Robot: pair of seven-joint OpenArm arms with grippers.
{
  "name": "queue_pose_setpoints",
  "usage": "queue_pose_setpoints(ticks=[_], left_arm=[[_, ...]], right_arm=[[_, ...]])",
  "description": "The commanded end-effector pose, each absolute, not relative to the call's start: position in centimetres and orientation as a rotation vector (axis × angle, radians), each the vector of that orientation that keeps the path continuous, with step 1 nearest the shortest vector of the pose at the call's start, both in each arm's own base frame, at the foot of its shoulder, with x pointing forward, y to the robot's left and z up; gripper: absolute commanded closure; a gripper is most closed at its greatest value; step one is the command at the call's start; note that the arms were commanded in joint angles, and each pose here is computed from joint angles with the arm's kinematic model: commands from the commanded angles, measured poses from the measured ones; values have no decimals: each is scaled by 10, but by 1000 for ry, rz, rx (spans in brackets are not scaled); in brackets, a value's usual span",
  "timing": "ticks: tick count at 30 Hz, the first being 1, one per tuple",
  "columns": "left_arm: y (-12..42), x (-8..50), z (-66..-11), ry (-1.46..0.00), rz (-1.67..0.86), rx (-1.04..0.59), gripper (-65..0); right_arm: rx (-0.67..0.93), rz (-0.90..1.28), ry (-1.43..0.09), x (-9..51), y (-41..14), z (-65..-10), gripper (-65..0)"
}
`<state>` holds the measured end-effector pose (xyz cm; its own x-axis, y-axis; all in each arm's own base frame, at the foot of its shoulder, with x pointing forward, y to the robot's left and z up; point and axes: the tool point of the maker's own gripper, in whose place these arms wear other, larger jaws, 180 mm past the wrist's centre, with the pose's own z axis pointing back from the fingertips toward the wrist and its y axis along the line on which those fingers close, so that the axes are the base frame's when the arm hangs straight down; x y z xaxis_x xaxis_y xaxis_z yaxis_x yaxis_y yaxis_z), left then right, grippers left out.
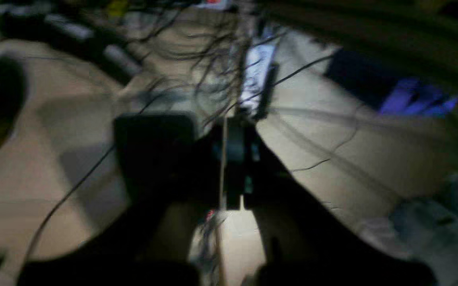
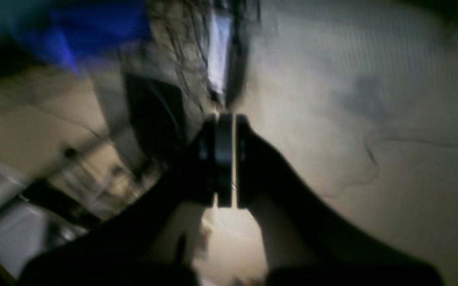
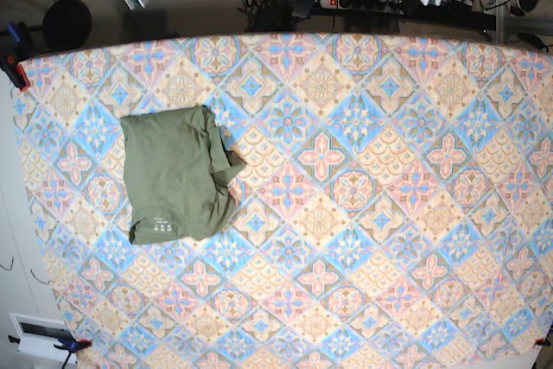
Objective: Layout the t-shirt on the table in an organized manner, then fold the t-shirt properly
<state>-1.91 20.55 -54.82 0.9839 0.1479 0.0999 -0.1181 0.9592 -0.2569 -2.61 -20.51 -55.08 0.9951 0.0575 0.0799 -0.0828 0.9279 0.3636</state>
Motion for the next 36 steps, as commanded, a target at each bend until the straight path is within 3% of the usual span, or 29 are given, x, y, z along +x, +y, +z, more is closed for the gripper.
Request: queue_pose_setpoints(ticks=[1, 11, 15, 18, 24, 28, 32, 36], left_arm=[[208, -27, -552, -104, 131, -248, 0], [161, -15, -608, -110, 80, -330, 0], [143, -15, -631, -103, 82, -349, 0], [133, -14, -639, -118, 76, -355, 0], [110, -10, -642, -137, 3, -386, 0], [108, 14, -642, -173, -16, -390, 0], [123, 31, -647, -200, -8, -305, 0], [122, 40, -650, -216, -1, -248, 0]], right_arm=[[360, 56, 1, -53, -217, -554, -10], [367, -151, -65, -57, -215, -602, -10], [452, -258, -116, -47, -155, -623, -11], [468, -306, -132, -40, -142, -628, -14], [270, -325, -128, -42, -171, -643, -15], [250, -324, -149, -21, -174, -646, -15], [255, -341, -143, -12, -170, -648, -15], [104, -346, -110, -16, -193, -655, -15]])
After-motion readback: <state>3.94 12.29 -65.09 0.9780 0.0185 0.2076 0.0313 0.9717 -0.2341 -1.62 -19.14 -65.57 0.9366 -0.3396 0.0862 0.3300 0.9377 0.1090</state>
